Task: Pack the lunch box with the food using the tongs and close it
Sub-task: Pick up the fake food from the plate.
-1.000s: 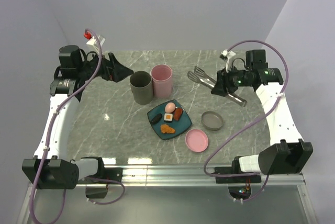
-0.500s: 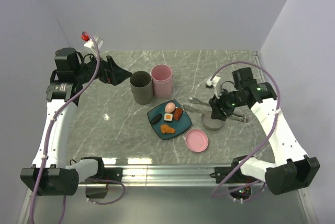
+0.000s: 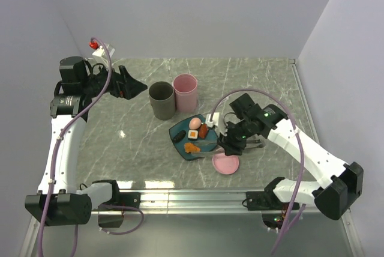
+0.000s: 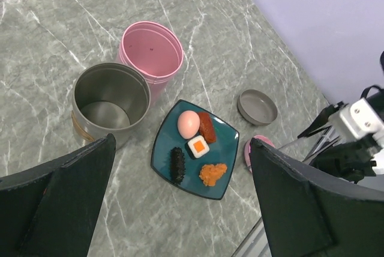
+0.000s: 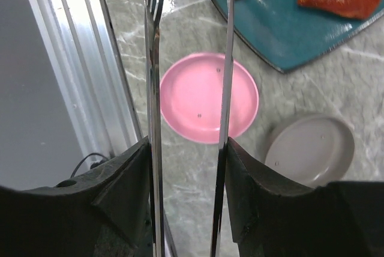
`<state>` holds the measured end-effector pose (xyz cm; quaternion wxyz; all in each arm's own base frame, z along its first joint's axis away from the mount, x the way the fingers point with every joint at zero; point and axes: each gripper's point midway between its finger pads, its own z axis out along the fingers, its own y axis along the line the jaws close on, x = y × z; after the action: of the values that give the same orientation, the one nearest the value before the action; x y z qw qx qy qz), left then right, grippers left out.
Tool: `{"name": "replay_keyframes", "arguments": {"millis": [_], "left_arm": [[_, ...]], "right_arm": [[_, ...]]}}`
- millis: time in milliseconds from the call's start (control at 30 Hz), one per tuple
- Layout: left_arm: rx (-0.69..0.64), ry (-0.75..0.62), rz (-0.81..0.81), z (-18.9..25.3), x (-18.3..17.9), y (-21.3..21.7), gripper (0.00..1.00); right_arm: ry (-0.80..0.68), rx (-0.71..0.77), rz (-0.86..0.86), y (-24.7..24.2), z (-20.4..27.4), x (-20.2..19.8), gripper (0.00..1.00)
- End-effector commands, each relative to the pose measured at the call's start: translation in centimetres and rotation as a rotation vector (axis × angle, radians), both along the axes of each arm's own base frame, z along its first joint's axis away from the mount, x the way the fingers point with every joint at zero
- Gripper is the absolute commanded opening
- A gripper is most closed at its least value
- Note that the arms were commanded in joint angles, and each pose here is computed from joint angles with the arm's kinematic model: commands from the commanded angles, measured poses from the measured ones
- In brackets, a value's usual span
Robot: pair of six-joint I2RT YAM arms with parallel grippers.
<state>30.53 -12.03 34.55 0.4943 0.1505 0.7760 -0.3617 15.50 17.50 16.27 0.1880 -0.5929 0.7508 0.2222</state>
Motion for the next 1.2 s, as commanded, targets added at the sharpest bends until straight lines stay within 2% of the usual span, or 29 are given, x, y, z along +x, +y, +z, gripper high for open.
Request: {"name": "replay_keyframes", "arguments": {"millis": [0, 333, 633, 1167], "left_arm": [[0.013, -0.057, 0.005, 1.2, -0.5, 0.2, 0.99], [0.007, -0.081, -0.007, 1.6, -0.7, 0.1, 0.99], [0.003, -0.066, 0.006, 0.9, 0.0, 0.2, 0.99], [-0.035, -0.053, -0.020, 1.0, -0.3, -0.3, 0.99]], "right_arm": [[-0.068, 0.002, 0.000, 1.6, -0.5, 1.5, 0.55], [-0.085, -0.063, -0.004, 3.2, -2.5, 3.6, 0.53], [-0.053, -0.082, 0.034, 3.9, -4.0, 2.7, 0.52], [-0.058, -0.160, 0.007, 3.5, -6.4, 4.0, 0.52]]}}
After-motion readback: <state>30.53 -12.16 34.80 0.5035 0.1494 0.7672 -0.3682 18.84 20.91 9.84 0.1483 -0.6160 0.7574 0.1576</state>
